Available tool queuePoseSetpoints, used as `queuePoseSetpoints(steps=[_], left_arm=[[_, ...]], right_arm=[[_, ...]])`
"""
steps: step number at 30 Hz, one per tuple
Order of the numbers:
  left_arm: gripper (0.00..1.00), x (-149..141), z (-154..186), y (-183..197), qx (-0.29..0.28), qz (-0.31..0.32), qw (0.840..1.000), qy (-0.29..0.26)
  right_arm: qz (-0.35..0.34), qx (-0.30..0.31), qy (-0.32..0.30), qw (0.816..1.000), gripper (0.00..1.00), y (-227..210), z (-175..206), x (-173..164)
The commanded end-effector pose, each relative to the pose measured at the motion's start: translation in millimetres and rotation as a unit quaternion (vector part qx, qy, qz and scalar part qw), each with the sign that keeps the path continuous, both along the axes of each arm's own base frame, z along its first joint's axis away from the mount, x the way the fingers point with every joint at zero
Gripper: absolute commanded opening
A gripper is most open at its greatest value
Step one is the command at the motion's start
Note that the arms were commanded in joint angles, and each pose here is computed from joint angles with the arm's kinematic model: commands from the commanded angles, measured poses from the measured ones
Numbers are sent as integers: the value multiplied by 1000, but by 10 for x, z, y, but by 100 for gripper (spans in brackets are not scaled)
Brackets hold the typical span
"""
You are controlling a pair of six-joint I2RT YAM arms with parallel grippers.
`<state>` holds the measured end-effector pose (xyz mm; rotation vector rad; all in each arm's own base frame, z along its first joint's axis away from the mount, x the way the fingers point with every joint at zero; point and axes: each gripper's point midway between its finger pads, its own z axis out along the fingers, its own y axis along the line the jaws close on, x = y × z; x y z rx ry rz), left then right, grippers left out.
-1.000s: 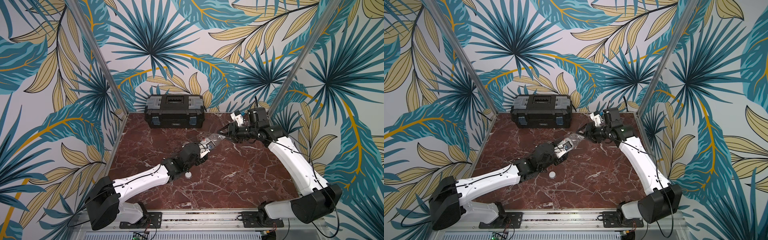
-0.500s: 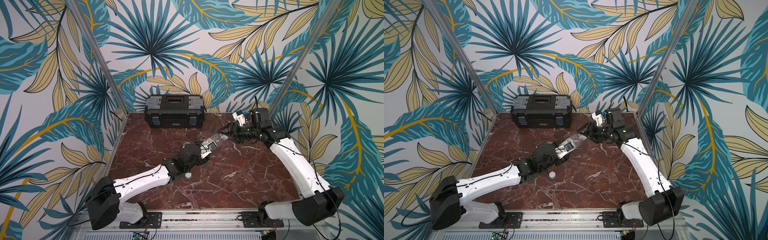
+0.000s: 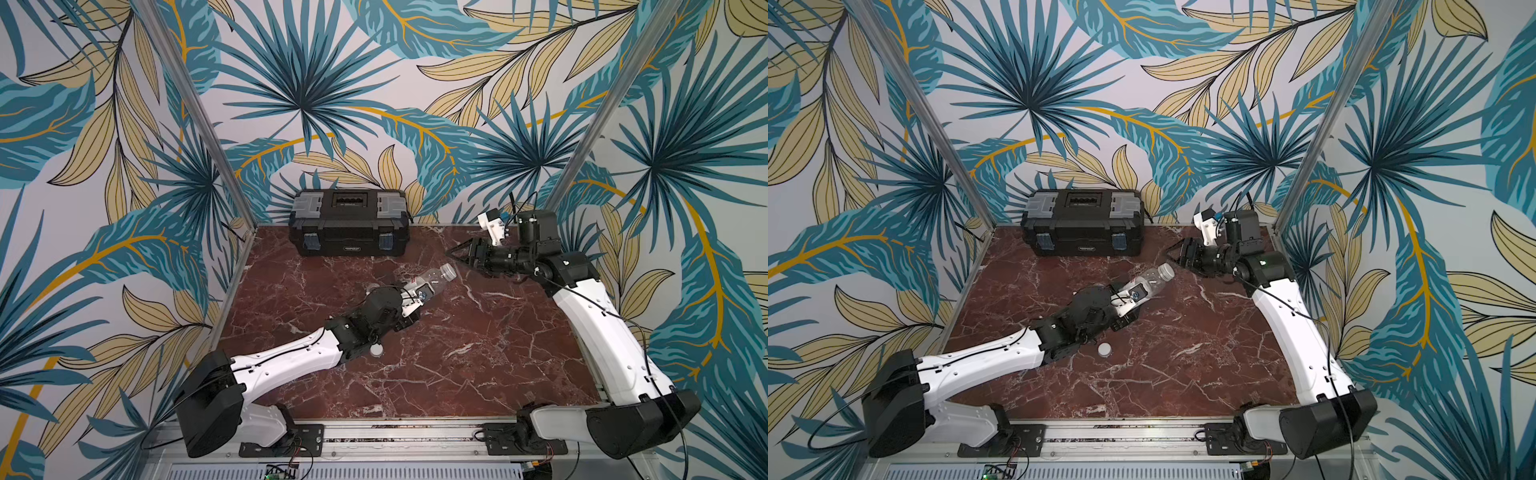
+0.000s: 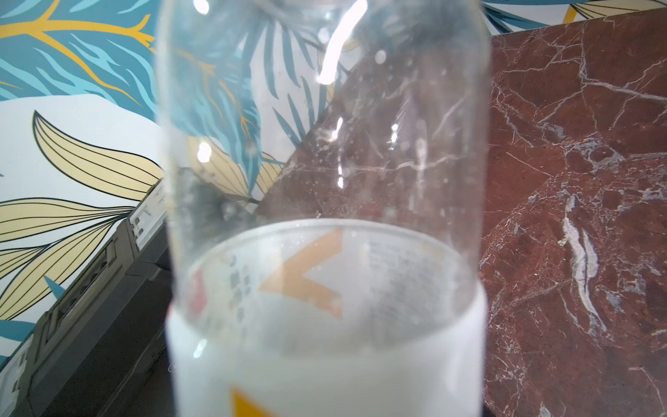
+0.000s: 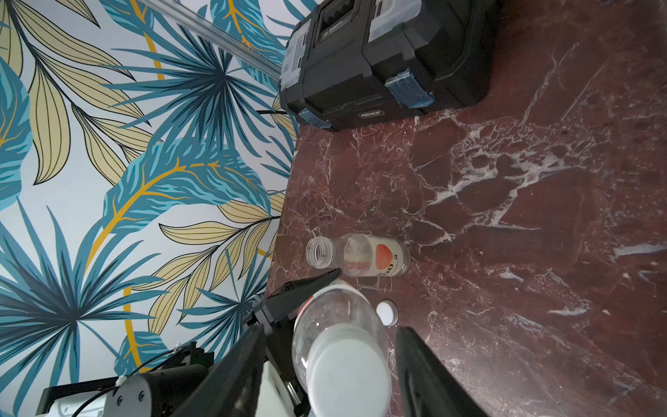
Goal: Screw on the bottle caps
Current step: Screw the bottle cap onto the plastic bottle.
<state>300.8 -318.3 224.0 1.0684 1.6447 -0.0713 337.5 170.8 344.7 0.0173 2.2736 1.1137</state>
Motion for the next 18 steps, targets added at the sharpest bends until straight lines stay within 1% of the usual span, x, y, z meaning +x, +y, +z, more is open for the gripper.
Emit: queuePoseSetpoints(steps=[1, 2, 5, 6, 8, 11, 13, 14, 16, 18], left_arm=[[0, 14, 175, -37, -31, -7, 999, -6], [0, 14, 193, -33, -37, -9, 999, -5], [0, -10, 241, -20, -52, -19, 998, -1], [0, -17, 256, -10, -57, -21, 998, 0], [0, -17, 288, 25, -67, -25, 997, 2], [0, -61, 327, 39, -84, -50, 995, 14], [0, -99, 350, 46, -88, -65, 994, 19], [0, -119, 351, 49, -85, -72, 994, 21], [0, -175, 348, 41, -80, -92, 992, 29], [0, -213, 326, 37, -71, -105, 991, 36]], right_arm=[[5, -45, -43, 998, 63, -160, 62, -2], [3, -54, -45, 998, 63, -201, 44, 16], [31, -74, -71, 994, 63, -249, 27, 24], [57, -73, -90, 992, 63, -212, 54, -16], [106, -83, -140, 981, 63, -165, 101, -111], [171, -95, -222, 955, 63, -100, 161, -278], [225, -97, -273, 930, 63, -33, 161, -455], [241, -100, -292, 920, 64, -16, 160, -518], [261, -109, -319, 905, 66, -5, 148, -615], [273, -117, -331, 896, 67, -5, 157, -668]])
